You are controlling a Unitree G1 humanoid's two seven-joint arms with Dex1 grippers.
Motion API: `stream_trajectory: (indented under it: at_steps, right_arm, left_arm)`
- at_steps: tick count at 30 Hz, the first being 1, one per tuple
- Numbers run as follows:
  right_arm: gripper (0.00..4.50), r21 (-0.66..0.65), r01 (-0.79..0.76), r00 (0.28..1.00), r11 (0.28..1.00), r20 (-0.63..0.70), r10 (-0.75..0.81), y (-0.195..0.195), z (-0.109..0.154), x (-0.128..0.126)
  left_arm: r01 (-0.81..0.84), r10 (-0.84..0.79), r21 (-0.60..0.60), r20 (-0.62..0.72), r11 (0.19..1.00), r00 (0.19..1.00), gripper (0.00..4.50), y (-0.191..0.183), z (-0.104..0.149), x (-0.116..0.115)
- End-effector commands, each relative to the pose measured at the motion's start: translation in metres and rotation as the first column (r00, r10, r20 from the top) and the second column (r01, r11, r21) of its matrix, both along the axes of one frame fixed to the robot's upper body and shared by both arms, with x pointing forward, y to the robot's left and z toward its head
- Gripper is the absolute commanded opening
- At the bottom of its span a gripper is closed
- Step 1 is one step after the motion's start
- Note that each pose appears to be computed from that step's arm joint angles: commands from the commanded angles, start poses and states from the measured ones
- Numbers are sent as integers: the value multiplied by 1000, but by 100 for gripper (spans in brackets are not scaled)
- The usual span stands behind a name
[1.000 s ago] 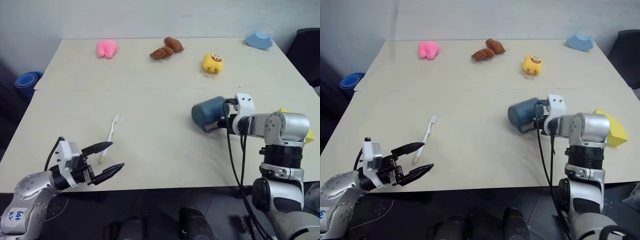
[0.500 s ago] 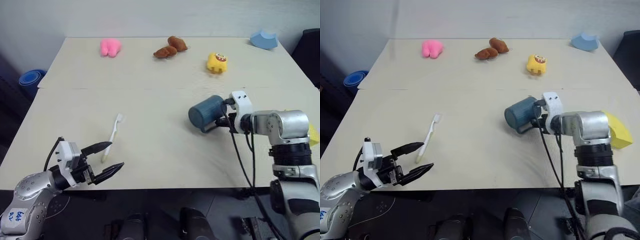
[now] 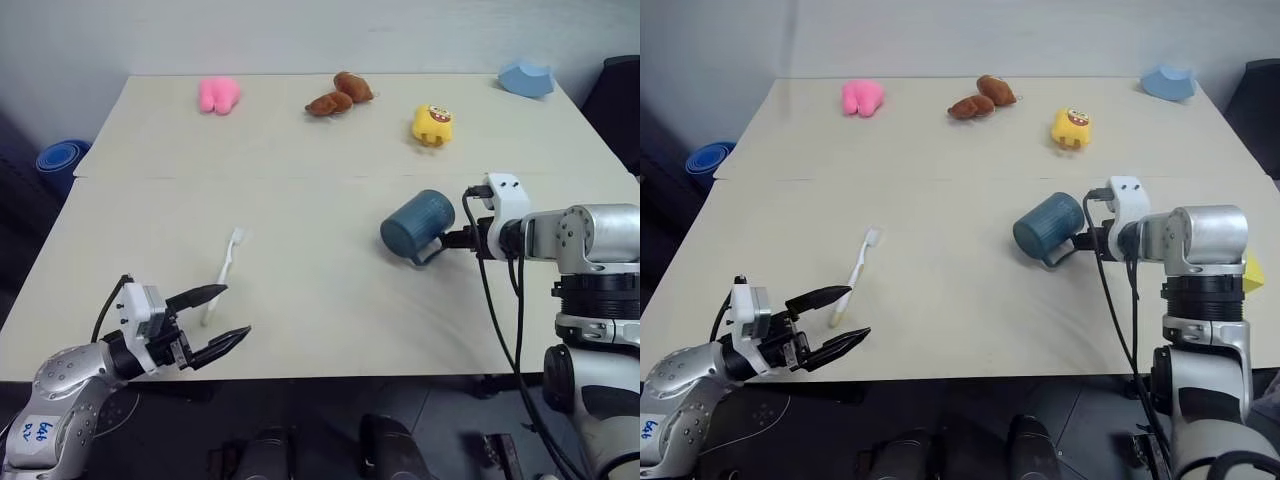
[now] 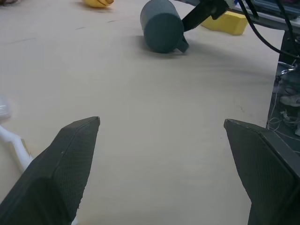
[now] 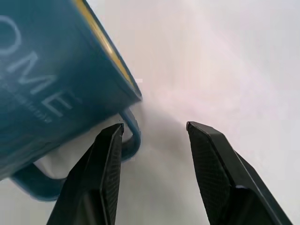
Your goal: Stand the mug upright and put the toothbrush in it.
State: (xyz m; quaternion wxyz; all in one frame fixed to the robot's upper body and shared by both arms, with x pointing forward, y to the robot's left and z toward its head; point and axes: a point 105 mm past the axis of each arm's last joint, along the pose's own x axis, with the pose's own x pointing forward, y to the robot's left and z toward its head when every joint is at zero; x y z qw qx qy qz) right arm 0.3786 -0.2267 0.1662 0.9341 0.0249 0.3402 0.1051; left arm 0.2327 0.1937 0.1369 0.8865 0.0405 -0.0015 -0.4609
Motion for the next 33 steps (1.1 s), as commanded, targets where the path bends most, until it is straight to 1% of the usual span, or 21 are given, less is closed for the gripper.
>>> stream_trajectory:
  at_steps: [1, 3, 6, 9, 12, 16, 17, 20, 21, 22, 23, 24, 25, 26, 27, 29, 30, 31, 33]
  right_arm:
    - [222, 52, 45, 999, 998, -17, -44, 17, 1, -11]
    - [222, 89, 68, 998, 994, -14, -67, 27, -5, -9]
    - [222, 105, 117, 993, 988, -35, -113, 32, -13, -6]
    - [222, 48, 152, 986, 987, -80, -148, 29, -29, -6]
    - [164, 27, 166, 982, 986, -94, -163, 27, -36, -4]
    - [16, 31, 164, 984, 986, -79, -161, 26, -35, 1]
    - [3, 32, 161, 984, 986, -77, -159, 26, -34, 1]
    - [3, 81, 112, 993, 990, -38, -109, 25, -22, 2]
    - [3, 135, 28, 999, 990, 36, -34, 33, -9, 4]
    - [3, 156, -61, 993, 986, 111, 43, 40, 4, 4]
    - [3, 140, -183, 962, 973, 228, 148, 49, 21, 3]
    - [3, 112, -269, 928, 957, 297, 226, 56, 30, -1]
    - [3, 46, -377, 852, 925, 410, 327, 65, 44, -5]
    - [3, -28, -452, 763, 892, 506, 402, 75, 55, -9]
    - [3, -80, -491, 699, 868, 559, 447, 80, 61, -12]
    - [3, -213, -467, 587, 858, 651, 481, 88, 63, -7]
    - [3, -256, -435, 530, 864, 703, 475, 94, 65, -3]
    - [3, -281, -412, 485, 867, 737, 470, 98, 66, -1]
    - [3, -240, -335, 453, 911, 806, 380, 106, 62, 12]
  left_arm:
    - [23, -23, -1, 24, 1000, 999, 450, -7, 1, -4]
    - [23, -23, -3, 23, 1000, 999, 450, -7, 0, -4]
    - [20, -20, -3, 24, 1000, 1000, 450, -8, -1, -5]
    - [14, -14, 0, 26, 1000, 1000, 450, -7, -1, -6]
    - [5, -5, 1, 31, 1000, 1000, 450, -6, -1, -6]
    - [-5, 5, 0, 35, 1000, 999, 450, -6, -1, -7]
    - [-7, 7, -1, 36, 1000, 999, 450, -6, -1, -7]
    - [-21, 22, -12, 42, 1000, 999, 450, -6, 1, -7]
    - [-28, 28, -18, 44, 999, 999, 450, -5, 2, -7]
    - [-32, 33, -21, 45, 999, 998, 450, -4, 3, -7]
    - [-36, 37, -24, 47, 999, 998, 450, -3, 4, -7]
    - [-40, 41, -25, 48, 999, 998, 450, -2, 5, -7]
    - [-45, 46, -27, 50, 999, 998, 450, -1, 6, -7]
    - [-53, 54, -30, 52, 998, 997, 450, 0, 7, -6]
    - [-58, 60, -32, 54, 998, 997, 450, 1, 7, -6]
    - [-66, 68, -34, 61, 997, 996, 450, 2, 9, -3]
    - [-69, 72, -34, 67, 997, 995, 450, 2, 10, -1]
    - [-71, 74, -35, 71, 997, 995, 450, 2, 10, 0]
    - [-79, 82, -38, 90, 996, 993, 450, 1, 12, 4]
